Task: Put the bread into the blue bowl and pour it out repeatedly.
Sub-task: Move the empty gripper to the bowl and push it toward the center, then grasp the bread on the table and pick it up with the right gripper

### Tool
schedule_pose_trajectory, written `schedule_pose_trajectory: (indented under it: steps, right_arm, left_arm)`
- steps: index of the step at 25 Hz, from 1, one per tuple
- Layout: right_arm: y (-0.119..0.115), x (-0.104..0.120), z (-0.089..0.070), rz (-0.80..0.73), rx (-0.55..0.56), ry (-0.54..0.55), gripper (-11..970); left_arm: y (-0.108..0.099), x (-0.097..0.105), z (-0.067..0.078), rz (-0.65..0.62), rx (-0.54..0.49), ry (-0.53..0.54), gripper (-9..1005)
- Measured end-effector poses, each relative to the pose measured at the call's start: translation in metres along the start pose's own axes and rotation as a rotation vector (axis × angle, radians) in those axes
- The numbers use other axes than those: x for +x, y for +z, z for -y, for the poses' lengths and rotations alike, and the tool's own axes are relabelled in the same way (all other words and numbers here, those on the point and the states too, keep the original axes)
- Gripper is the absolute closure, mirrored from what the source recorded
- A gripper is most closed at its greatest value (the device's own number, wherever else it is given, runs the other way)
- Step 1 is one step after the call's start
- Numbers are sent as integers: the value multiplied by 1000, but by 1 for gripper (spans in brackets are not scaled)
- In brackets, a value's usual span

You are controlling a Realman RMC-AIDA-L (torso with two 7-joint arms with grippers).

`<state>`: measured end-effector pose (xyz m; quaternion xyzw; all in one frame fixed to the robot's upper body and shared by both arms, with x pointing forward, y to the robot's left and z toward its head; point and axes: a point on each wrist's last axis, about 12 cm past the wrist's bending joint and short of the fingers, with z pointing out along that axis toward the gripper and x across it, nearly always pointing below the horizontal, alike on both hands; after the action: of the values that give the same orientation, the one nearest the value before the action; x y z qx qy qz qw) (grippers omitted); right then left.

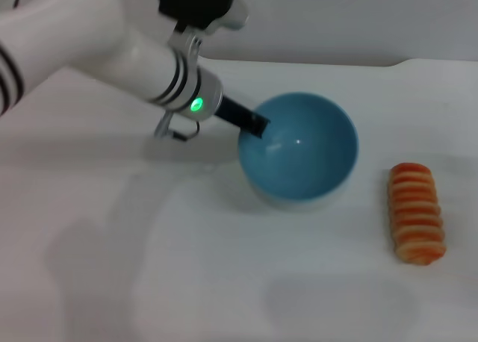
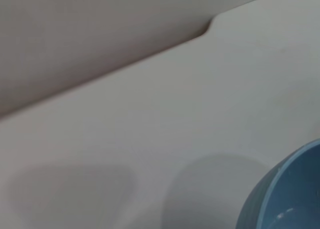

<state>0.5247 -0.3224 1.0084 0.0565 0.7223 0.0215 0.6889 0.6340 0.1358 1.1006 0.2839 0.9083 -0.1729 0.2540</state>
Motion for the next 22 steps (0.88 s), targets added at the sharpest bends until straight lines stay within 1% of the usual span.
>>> schedule_pose_trajectory:
  steps: [3,6,8,11,13,16,18,19,22]
  right_arm:
    - [3,0,-2,-9,-11,-5,301]
    - [8,0,-2,-35,-8,8,302]
    - [16,-1,-1,-70,-15,32,303]
    - [34,-7,0,-133,-65,50,305]
    - [47,-13,0,-186,-101,60,306]
    - [66,-30,-6,-264,-207,95,307]
    - [73,-45,-11,-327,-295,120,308]
    - [76,-52,-14,-371,-332,115,309]
    - [83,-70,-21,-518,-381,109,310]
  left_arm:
    - [-5,-19,1,-27,-71,49,997]
    - [-14,-36,0,-43,-121,77,998]
    - [-19,-44,0,-55,-127,74,998]
    - [-25,-52,0,-74,-146,54,998]
    - [-26,-53,-2,-77,-158,39,998]
    - [-24,-50,-5,-72,-169,7,998]
    - [-22,-46,-9,-74,-177,-22,998]
    - [-21,-43,-13,-78,-182,-47,998]
    - [-21,-38,-22,-72,-181,-107,998]
